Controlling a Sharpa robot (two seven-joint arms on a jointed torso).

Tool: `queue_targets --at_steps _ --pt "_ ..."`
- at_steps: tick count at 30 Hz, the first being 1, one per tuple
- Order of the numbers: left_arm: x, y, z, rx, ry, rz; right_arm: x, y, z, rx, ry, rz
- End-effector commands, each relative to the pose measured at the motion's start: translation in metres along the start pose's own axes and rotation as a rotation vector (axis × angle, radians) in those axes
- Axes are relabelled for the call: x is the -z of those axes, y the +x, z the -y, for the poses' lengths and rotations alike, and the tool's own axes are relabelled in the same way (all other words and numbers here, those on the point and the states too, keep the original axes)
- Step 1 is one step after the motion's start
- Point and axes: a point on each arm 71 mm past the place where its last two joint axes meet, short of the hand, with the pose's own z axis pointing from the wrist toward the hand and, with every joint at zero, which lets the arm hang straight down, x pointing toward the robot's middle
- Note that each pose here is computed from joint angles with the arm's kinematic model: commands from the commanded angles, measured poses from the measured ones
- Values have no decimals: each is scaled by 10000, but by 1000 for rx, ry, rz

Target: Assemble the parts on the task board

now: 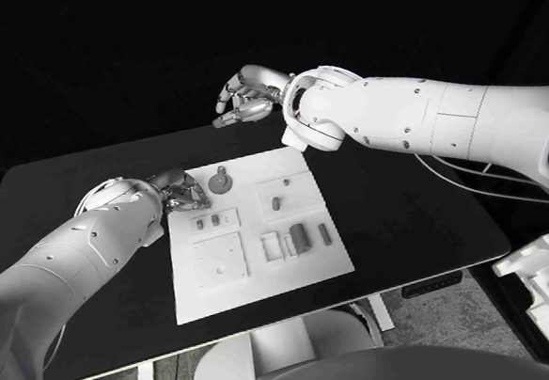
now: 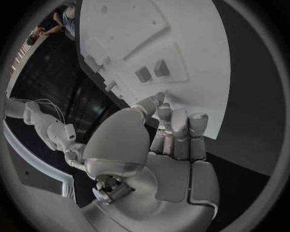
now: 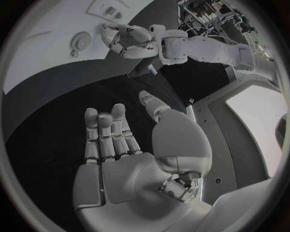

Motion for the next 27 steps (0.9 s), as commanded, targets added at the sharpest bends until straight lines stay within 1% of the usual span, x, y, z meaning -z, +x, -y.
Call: queue_targets --at_steps 1,18,21,27 --pt "-2 -5 10 10 5 5 0 0 -5 5 -6 -4" --pt "16 -19 -46 15 -8 7 18 -23 22 6 -1 0" --pt "24 -30 -67 15 -11 12 22 -30 31 7 0 1" --pt "43 -69 -115 20 -16 41 29 -48 54 8 4 6"
